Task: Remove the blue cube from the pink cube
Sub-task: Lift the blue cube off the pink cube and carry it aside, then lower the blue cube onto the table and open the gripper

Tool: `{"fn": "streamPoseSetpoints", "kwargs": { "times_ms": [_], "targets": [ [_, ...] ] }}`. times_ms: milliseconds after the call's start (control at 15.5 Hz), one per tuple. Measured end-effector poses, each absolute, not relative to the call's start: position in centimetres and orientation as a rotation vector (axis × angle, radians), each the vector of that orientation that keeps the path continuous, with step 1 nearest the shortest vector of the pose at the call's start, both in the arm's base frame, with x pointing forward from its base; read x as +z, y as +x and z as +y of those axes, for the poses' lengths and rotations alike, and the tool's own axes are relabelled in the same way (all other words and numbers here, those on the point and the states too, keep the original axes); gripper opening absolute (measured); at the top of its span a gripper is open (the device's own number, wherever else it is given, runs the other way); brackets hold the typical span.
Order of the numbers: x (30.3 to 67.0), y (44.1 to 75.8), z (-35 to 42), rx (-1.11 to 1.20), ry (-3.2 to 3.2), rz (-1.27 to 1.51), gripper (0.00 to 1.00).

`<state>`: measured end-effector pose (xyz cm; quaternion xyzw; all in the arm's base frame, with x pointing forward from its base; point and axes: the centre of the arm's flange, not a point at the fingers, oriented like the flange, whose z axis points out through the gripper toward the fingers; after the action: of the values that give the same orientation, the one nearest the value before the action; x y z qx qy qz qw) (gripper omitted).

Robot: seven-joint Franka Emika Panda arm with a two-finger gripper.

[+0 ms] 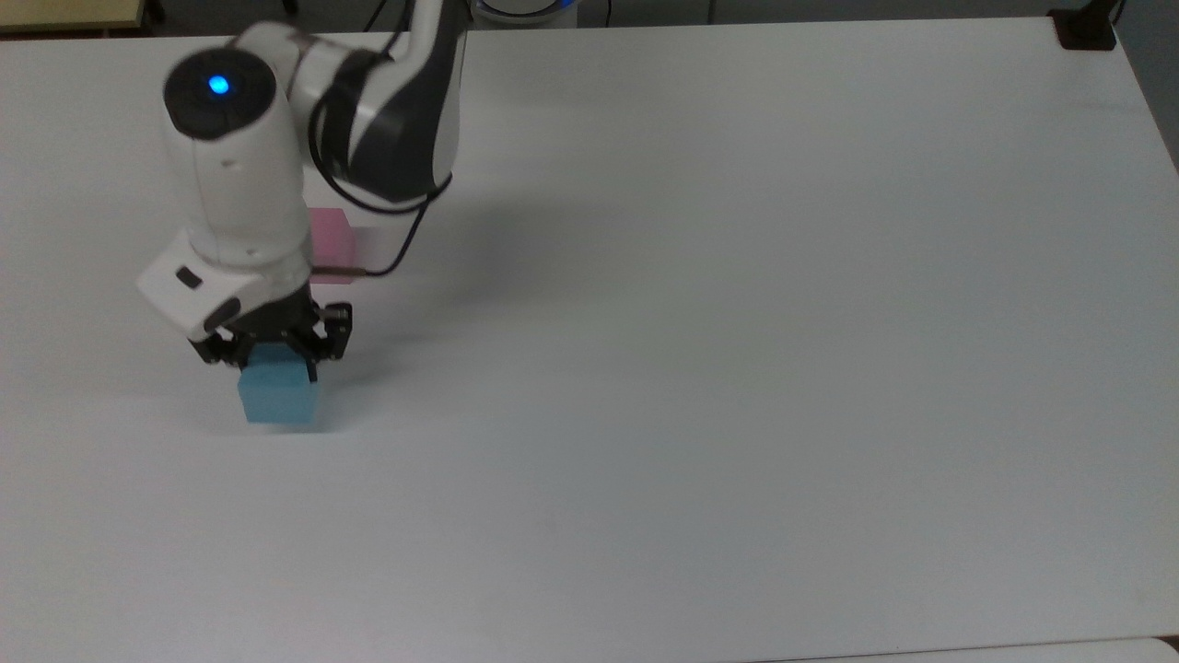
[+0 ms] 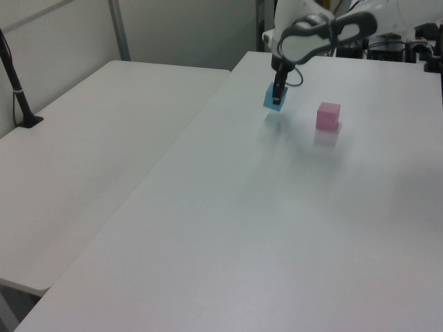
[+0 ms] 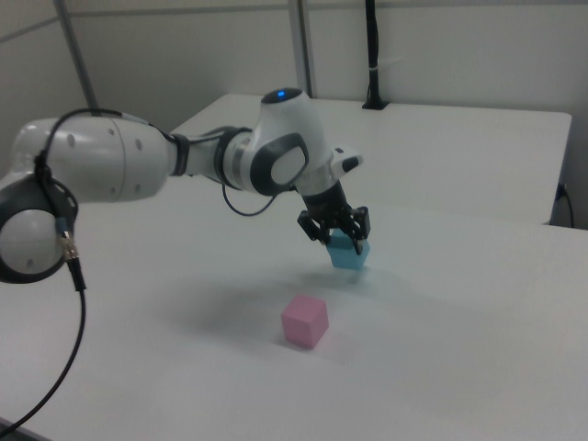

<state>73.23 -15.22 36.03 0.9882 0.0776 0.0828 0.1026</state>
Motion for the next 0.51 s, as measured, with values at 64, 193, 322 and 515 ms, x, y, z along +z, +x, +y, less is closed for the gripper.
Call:
{"fn": "streamPoseSetpoints", "kwargs": {
  "times_ms": [64,193,322,515],
  "targets": [
    [34.6,73.8,-15.1,0.245,2.907,0.23,0.58],
    [32.8,74.6,-14.9,0.253,2.889,0.234,0.58],
    [33.0,74.8,-14.9,0.259,2.886,0.235,0.63],
    [32.9,74.7,-15.0,0.257,2.888,0.224,0.81]
  ]
}}
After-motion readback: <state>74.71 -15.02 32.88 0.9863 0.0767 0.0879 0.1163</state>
